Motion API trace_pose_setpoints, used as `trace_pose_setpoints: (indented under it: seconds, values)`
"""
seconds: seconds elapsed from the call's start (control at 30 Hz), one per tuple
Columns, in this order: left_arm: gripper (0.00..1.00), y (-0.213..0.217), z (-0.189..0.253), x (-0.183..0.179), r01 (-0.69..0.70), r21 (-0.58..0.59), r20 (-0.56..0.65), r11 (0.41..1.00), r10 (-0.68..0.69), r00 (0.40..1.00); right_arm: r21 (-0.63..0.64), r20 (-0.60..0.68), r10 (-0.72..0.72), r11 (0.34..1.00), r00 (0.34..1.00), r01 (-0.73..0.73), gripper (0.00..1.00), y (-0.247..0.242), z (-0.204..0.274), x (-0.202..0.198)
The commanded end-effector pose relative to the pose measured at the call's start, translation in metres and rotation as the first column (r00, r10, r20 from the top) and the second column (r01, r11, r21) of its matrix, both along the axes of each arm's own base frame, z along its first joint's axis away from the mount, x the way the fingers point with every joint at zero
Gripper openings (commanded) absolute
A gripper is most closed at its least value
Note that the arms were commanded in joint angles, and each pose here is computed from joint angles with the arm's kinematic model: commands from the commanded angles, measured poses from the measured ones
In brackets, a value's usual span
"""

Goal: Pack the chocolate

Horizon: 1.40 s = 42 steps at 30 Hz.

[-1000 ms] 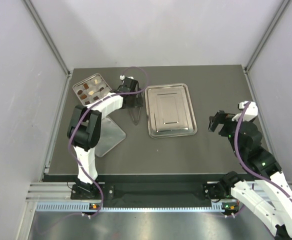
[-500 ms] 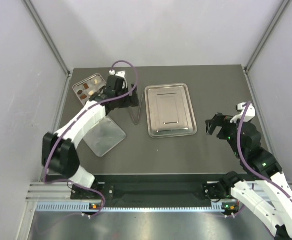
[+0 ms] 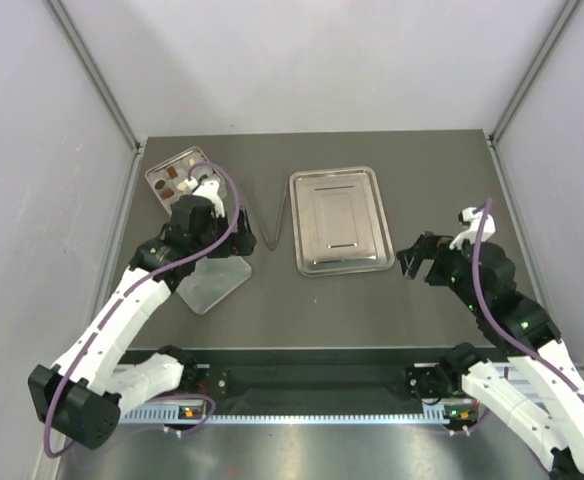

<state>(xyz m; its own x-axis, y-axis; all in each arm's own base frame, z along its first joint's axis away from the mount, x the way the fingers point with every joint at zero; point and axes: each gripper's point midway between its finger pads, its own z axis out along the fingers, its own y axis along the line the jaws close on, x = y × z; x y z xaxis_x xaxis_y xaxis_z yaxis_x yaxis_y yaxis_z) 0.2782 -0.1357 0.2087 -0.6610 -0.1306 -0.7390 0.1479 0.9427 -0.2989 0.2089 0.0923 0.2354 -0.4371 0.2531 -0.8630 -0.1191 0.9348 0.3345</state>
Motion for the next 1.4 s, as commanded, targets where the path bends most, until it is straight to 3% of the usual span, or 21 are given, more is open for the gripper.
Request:
trace_pose_setpoints:
  seconds: [0.0, 0.37, 0.7, 0.87, 1.13, 1.37]
  values:
    - [0.99, 0.012, -0.024, -0.007, -0.031, 0.058, -0.038, 0.998, 0.033, 0.999, 0.023, -0.058, 0.041, 0.999, 0.997, -0.040, 1.00, 0.013, -0.006, 0.002]
    - [0.90, 0.010, -0.049, 0.026, -0.175, 0.018, -0.031, 0.984, 0.176, 0.984, 0.068, -0.025, 0.093, 0.994, 0.995, -0.091, 1.00, 0.041, -0.015, 0.032]
    - [0.79, 0.035, -0.108, 0.061, -0.347, 0.189, -0.119, 0.919, 0.372, 0.920, 0.030, -0.045, 0.110, 0.994, 0.993, -0.109, 1.00, 0.060, -0.003, 0.069]
    - [0.73, 0.015, -0.138, 0.076, -0.401, 0.070, -0.176, 0.913, 0.407, 0.896, 0.022, -0.033, 0.135, 0.991, 0.990, -0.134, 0.99, 0.070, -0.005, 0.081]
    - [0.70, 0.030, -0.170, 0.074, -0.448, 0.181, -0.210, 0.876, 0.479, 0.852, 0.046, -0.005, 0.180, 0.983, 0.984, -0.180, 0.98, 0.075, -0.012, 0.072]
    - [0.59, 0.047, -0.176, 0.073, -0.497, 0.247, -0.177, 0.832, 0.542, 0.821, 0.037, 0.026, 0.173, 0.984, 0.985, -0.174, 0.99, 0.062, -0.022, 0.054]
